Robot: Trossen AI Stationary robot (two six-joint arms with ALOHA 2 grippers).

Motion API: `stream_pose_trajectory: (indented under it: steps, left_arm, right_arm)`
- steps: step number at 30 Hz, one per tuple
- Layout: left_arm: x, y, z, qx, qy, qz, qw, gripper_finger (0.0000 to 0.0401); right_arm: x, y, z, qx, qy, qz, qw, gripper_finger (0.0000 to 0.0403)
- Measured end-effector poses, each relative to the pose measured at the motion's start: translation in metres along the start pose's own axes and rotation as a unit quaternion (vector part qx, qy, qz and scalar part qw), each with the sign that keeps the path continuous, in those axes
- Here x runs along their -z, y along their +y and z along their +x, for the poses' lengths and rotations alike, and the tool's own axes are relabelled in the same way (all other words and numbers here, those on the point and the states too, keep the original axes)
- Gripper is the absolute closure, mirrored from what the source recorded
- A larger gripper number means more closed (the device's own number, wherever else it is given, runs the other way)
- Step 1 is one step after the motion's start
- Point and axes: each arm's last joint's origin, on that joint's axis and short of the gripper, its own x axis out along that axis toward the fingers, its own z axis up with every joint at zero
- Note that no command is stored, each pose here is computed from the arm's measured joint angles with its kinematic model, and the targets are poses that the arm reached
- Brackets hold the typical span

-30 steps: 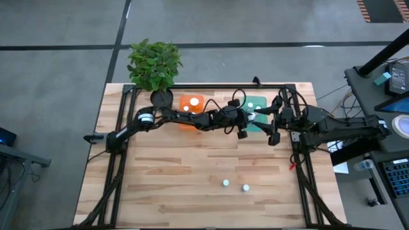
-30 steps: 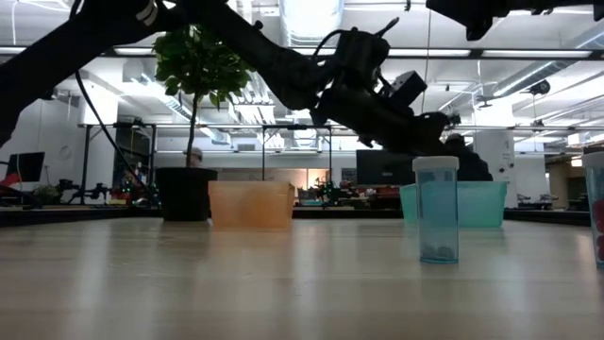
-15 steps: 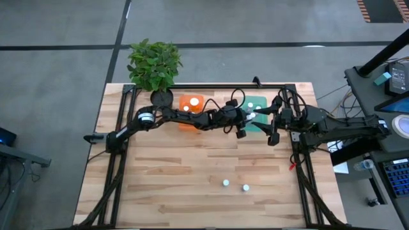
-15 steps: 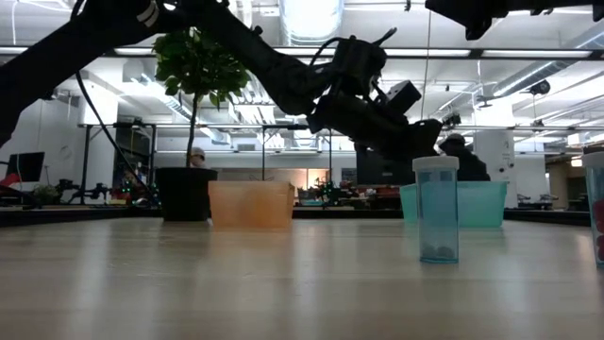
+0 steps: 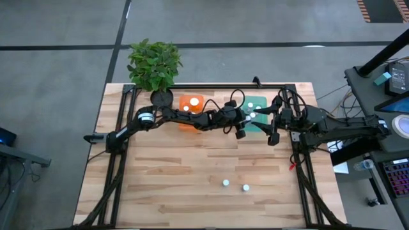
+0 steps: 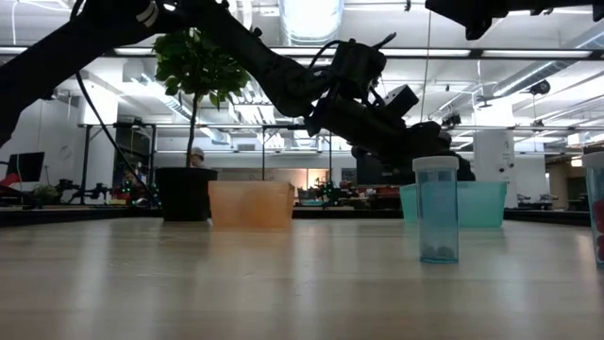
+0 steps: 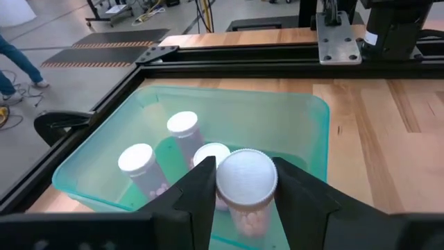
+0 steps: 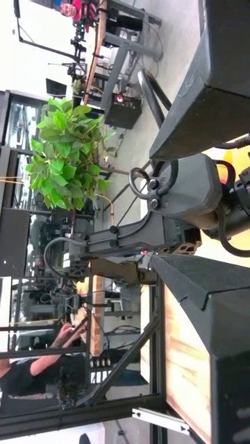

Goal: Pick and place medicine bottles into bin by pill shape (circle, oval)
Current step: Put the pink tablet bottle into the green bin, then put the right blue capsule bottle into the orange bin

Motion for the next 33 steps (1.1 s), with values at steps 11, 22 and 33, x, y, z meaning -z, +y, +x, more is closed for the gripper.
stream_pose_trajectory:
  steps: [11, 22, 33]
  left_arm:
    - [0.001, 0.000, 0.000, 0.000, 0.002, 0.000, 1.000, 0.0270]
    - [-0.001, -0.002, -0.002, 0.002, 0.005, 0.002, 1.000, 0.0269]
    - [-0.055, -0.016, -0.054, 0.029, 0.001, 0.057, 0.998, 0.0269]
  right_arm:
    - [0.000, 0.000, 0.000, 0.000, 0.000, -0.001, 1.000, 0.0184]
    - [0.003, 0.000, 0.000, -0.002, 0.014, -0.001, 1.000, 0.0184]
    - [0.011, 0.001, -0.001, 0.004, 0.063, 0.059, 0.996, 0.0184]
